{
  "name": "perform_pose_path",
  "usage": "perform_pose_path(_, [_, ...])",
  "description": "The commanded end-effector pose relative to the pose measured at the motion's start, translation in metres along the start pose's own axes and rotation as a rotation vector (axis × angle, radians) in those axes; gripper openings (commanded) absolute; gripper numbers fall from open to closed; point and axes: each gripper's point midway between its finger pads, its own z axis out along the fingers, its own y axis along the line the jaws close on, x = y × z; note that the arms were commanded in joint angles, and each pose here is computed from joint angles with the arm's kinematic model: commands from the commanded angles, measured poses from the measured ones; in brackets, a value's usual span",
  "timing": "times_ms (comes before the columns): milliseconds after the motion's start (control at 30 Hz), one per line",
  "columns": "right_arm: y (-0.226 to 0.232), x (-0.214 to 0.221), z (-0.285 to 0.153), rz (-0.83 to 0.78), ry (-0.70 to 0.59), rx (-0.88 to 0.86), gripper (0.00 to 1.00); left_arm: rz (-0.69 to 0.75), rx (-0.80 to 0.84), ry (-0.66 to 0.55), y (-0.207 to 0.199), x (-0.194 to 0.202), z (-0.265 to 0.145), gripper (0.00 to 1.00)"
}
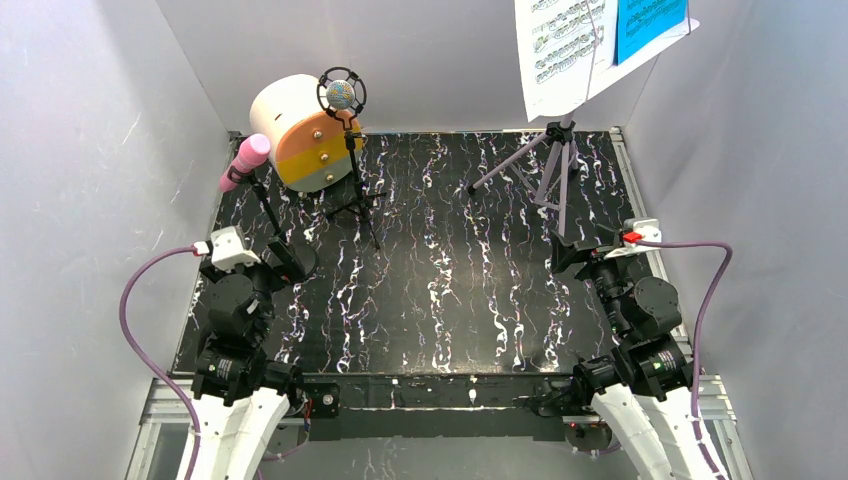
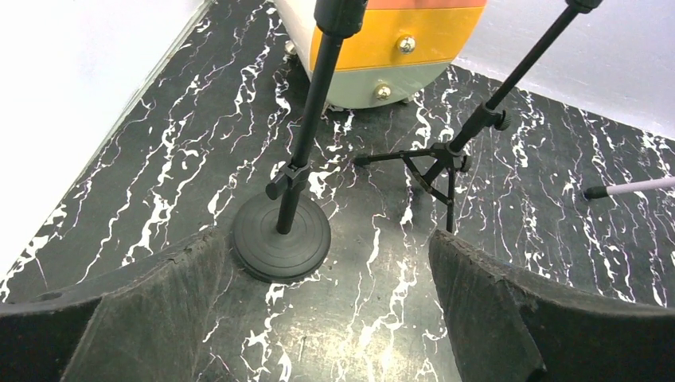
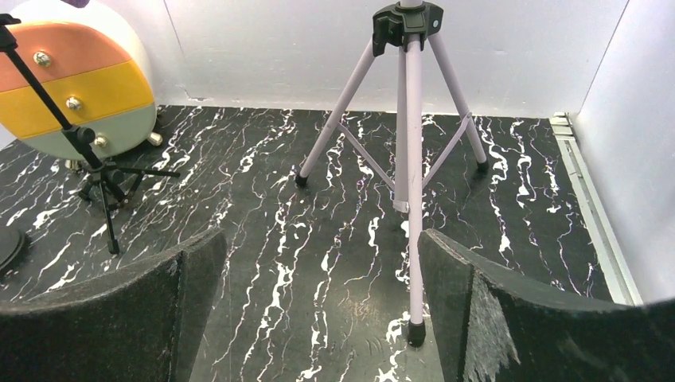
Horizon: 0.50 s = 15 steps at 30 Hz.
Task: Pack up the instrument practice props
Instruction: Pick up the microphone stand with the microphone from the center of the board.
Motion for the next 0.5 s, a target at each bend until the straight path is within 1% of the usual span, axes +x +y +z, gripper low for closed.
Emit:
perform_pose_path(0, [0.008,-0.031,-0.005,0.045,-0.078,-0.03,0.99,-0.021,-0.078,0.007,0.009,-0.003,0.006,0.98])
perform_pose_path(100, [0.01,-0.03,-0.005,0.058,-0.071,-0.039,0.99,-0.013,-0.113,0.031,0.012,0.002,0.013,0.98])
perform_pose_path(200, [0.004,-0.031,-0.004,0.071,-0.076,-0.005,0.99,-0.012,-0.169,0.049,0.018,0.006,0.02,0.98])
perform_pose_path(267, [0.002,-0.029,-0.004,0.079,-0.08,0.009,0.99,0.006,-0.153,0.06,0.014,0.008,0.025,0.98])
perform_pose_path(367, [0.001,-0.028,-0.006,0.084,-0.08,0.016,0.99,-0.002,-0.135,0.048,0.009,0.006,0.03,0.98])
perform_pose_path(467, [0.002,-0.028,-0.008,0.092,-0.09,0.006,0.99,-0.028,-0.18,0.01,0.015,0.001,0.035,0.98])
